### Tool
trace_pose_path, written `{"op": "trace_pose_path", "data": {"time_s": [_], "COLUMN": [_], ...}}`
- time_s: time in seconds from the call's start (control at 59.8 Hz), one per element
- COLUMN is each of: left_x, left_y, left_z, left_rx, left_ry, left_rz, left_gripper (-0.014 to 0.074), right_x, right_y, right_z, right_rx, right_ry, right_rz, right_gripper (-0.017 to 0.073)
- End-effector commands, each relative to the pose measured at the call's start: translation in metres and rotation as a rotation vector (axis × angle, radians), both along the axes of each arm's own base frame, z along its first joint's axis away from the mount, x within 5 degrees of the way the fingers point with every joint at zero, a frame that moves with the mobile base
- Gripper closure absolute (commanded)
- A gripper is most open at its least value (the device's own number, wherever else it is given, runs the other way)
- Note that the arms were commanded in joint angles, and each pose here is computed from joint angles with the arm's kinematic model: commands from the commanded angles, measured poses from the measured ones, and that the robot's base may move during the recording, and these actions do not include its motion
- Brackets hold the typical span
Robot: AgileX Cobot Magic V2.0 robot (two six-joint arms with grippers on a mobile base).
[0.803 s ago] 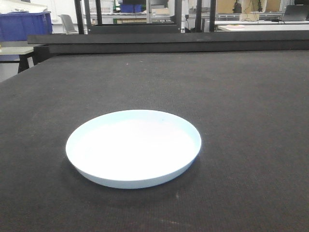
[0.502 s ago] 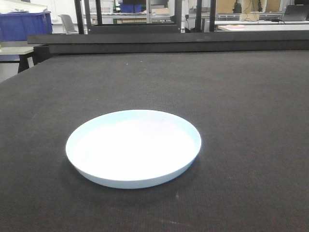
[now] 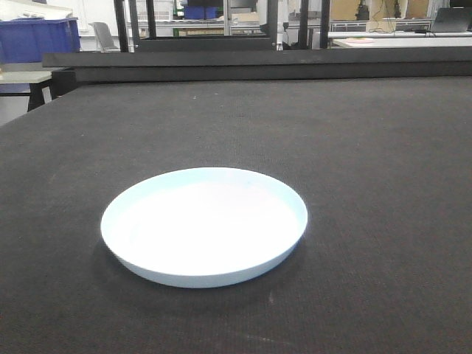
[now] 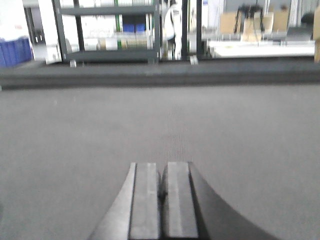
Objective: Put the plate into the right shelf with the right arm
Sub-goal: 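Move the right gripper toward the white plate on the table, then lower the right gripper onto the plate rim and close it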
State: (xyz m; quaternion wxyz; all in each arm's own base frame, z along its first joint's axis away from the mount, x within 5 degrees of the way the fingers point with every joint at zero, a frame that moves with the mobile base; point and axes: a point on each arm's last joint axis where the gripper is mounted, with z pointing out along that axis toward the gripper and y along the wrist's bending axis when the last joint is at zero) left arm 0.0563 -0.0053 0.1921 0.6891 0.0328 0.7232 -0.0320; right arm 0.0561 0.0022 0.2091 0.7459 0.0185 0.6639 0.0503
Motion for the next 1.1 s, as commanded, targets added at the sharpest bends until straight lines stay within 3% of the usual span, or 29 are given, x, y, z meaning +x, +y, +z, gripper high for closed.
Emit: {"op": "trace_pose_path", "data": {"time_s": [0.0,0.167,0.301,0.435,0.602,0.669,0.786,0.87,1.004,1.087], "left_x": [0.000,0.000,0.000,0.000,0.000,0.000,0.000,0.000,0.000,0.000], "left_y": [0.000,0.000,0.000,0.000,0.000,0.000,0.000,0.000,0.000,0.000], "left_z": [0.006,0.006,0.006,0.006,0.006,0.006,0.006,0.006,0.006,0.006], "left_rx": [-0.017,-0.017,-0.017,-0.017,-0.017,-0.017,-0.017,-0.017,-0.017,-0.017], "left_ry": [-0.084,-0.084,-0.084,-0.084,-0.084,-0.084,-0.084,-0.084,-0.084,-0.084], "left_rz": [-0.004,-0.004,-0.004,-0.004,-0.004,-0.004,-0.004,-0.004,-0.004,-0.004], "left_gripper": [0.0640,0.0640,0.0640,0.0640,0.0640,0.0640,0.0640,0.0640,0.0640,0.0640], "right_x": [-0.004,-0.007,-0.010,-0.021,-0.031,-0.027,-0.010,0.007,0.041,0.063], "right_y": [-0.001,-0.001,-0.001,-0.001,-0.003,-0.002,0.008,0.020,0.037,0.044], "right_z": [0.016,0.024,0.038,0.074,0.126,0.142,0.170,0.184,0.194,0.190], "right_rx": [-0.001,0.006,0.100,0.002,-0.009,-0.069,-0.196,-0.251,-0.260,-0.223], "right_ry": [-0.174,-0.272,-0.257,-0.163,0.011,0.093,0.218,0.290,0.404,0.481], "right_rz": [-0.011,-0.015,0.017,-0.002,-0.019,-0.011,0.094,0.228,0.430,0.509], "right_gripper": [0.0504,0.0504,0.0504,0.0504,0.0504,0.0504,0.0504,0.0504,0.0504,0.0504]}}
